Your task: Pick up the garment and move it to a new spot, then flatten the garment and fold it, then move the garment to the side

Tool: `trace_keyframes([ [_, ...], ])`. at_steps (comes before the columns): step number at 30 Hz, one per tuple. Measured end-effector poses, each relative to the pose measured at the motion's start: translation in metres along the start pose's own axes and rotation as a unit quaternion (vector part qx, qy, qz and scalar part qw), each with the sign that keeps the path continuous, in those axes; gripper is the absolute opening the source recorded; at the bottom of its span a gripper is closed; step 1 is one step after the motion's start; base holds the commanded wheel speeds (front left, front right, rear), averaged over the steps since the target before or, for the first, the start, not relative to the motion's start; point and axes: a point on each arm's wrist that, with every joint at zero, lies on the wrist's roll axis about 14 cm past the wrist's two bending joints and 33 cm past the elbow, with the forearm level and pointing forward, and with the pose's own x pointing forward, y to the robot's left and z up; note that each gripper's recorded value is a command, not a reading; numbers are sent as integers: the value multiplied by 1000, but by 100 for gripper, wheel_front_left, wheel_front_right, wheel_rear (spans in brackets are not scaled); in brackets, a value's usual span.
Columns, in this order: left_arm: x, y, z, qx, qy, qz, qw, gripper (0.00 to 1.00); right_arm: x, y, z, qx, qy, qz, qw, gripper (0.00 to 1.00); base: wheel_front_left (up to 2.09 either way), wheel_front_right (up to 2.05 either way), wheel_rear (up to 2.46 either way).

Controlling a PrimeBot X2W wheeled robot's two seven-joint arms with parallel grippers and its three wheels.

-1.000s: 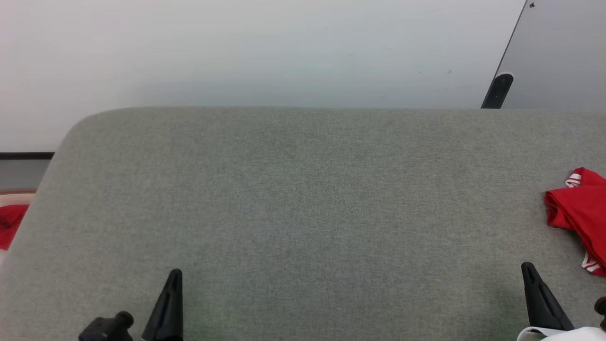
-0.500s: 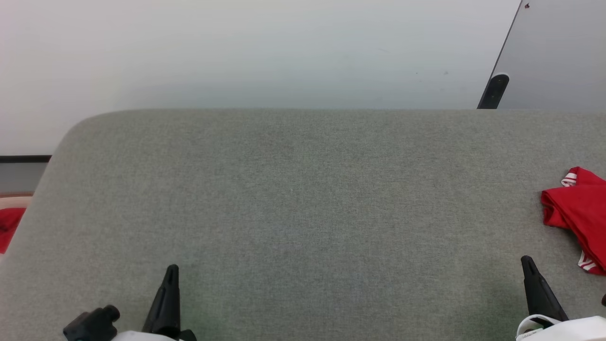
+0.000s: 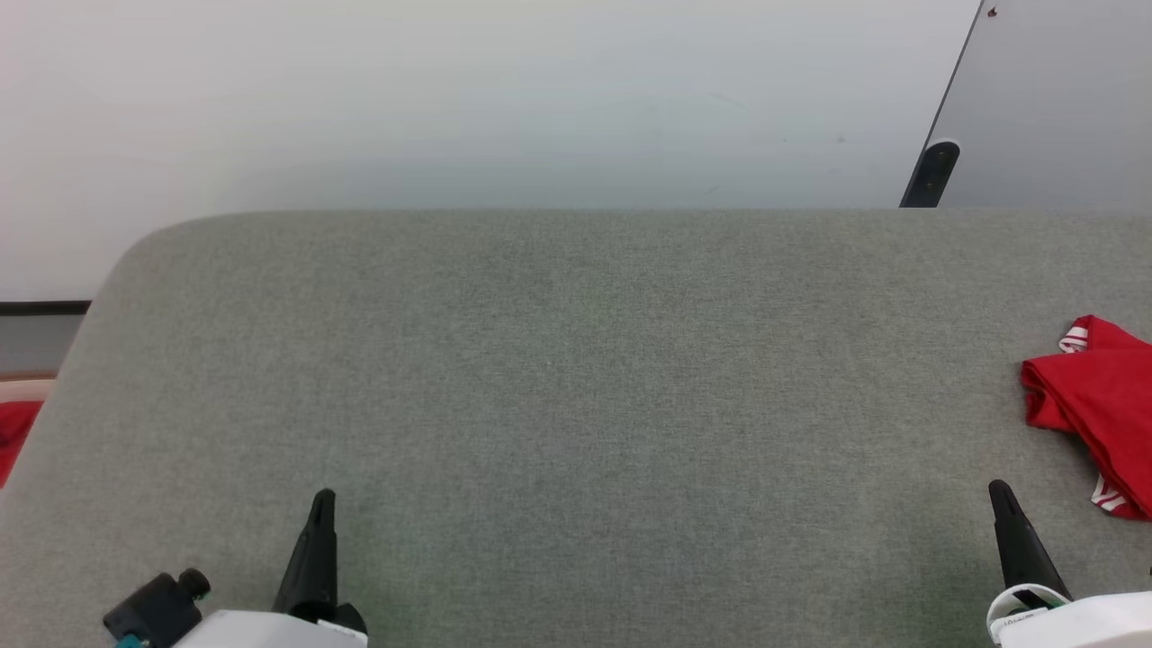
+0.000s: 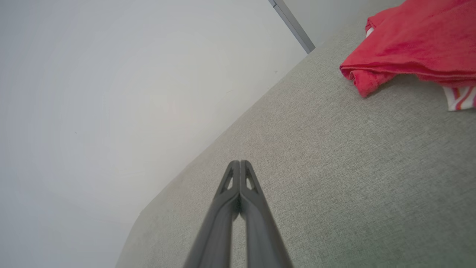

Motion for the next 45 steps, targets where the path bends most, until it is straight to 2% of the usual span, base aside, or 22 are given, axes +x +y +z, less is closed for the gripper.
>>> trace_keyframes([
  [20, 10, -2, 0, -120, 9, 5, 993, 0, 4, -1, 3, 111, -6, -5, 994, 0, 0, 0, 0],
  [45, 20, -8, -2, -246, 21, 1, 969, 0, 8, 0, 8, 230, -15, -4, 973, 0, 0, 0, 0],
])
